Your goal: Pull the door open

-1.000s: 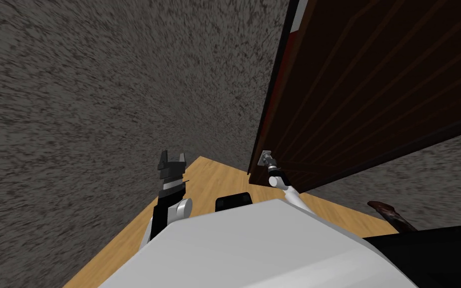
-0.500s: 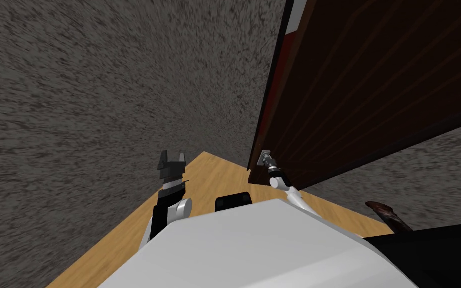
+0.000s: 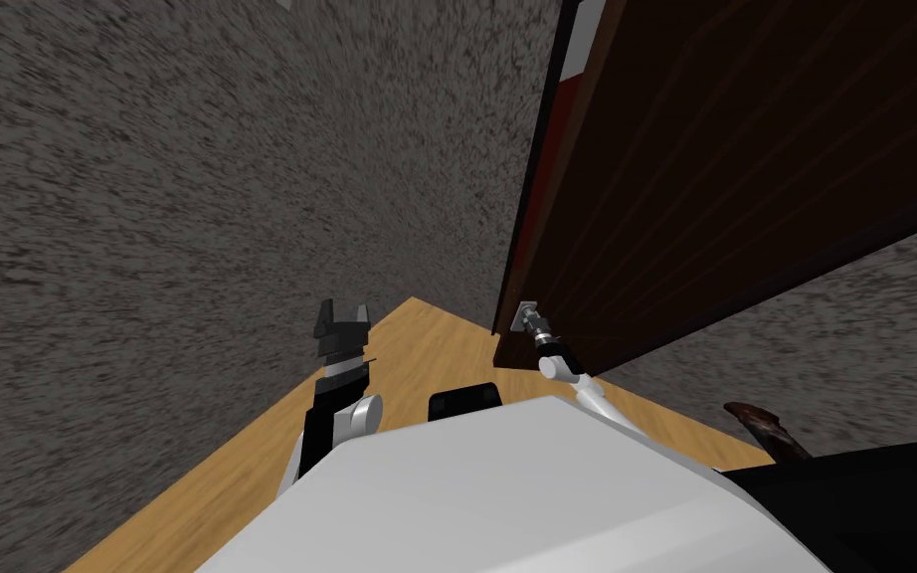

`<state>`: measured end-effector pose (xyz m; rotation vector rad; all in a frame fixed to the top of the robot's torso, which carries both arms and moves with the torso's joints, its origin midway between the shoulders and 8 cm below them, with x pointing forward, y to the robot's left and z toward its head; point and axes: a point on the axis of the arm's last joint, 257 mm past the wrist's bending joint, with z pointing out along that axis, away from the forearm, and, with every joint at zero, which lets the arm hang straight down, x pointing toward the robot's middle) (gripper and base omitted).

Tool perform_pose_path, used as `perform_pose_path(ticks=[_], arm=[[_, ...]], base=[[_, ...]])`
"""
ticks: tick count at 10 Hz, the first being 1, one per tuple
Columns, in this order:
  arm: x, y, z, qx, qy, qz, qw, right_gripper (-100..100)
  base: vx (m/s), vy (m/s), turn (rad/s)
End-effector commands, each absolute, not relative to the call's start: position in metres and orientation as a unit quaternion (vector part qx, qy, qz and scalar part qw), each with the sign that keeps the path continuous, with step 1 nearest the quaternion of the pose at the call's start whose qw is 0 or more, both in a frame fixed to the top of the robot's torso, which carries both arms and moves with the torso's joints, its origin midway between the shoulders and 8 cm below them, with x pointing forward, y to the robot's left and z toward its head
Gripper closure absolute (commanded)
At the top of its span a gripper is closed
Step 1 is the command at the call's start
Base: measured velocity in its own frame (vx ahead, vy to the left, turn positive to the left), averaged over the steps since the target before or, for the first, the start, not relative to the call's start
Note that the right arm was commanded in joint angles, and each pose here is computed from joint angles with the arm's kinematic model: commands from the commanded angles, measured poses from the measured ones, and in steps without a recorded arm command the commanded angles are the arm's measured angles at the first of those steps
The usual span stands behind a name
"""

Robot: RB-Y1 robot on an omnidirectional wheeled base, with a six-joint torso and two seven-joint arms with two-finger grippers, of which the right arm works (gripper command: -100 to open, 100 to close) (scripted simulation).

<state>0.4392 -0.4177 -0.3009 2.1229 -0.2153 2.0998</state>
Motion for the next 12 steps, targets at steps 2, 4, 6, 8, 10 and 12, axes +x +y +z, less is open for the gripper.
perform_pose_path(ticks=[2,4,6,8,10,12], arm=[[0.436,-0.413,-0.299,0.706,-0.063,0.703,0.064,100],[0.433,-0.410,-0.298,0.706,-0.057,0.704,0.058,100],[0.430,-0.407,-0.297,0.706,-0.049,0.705,0.050,100],[0.427,-0.404,-0.296,0.706,-0.044,0.706,0.044,100],[0.424,-0.402,-0.300,0.709,-0.039,0.703,0.040,100],[0.421,-0.401,-0.299,0.708,-0.034,0.704,0.035,100]], base=[[-0.233,-0.048,0.130],[-0.243,-0.072,0.133],[-0.240,-0.045,0.152],[-0.223,-0.072,0.106],[-0.120,-0.023,0.096],[-0.207,-0.060,0.125]])
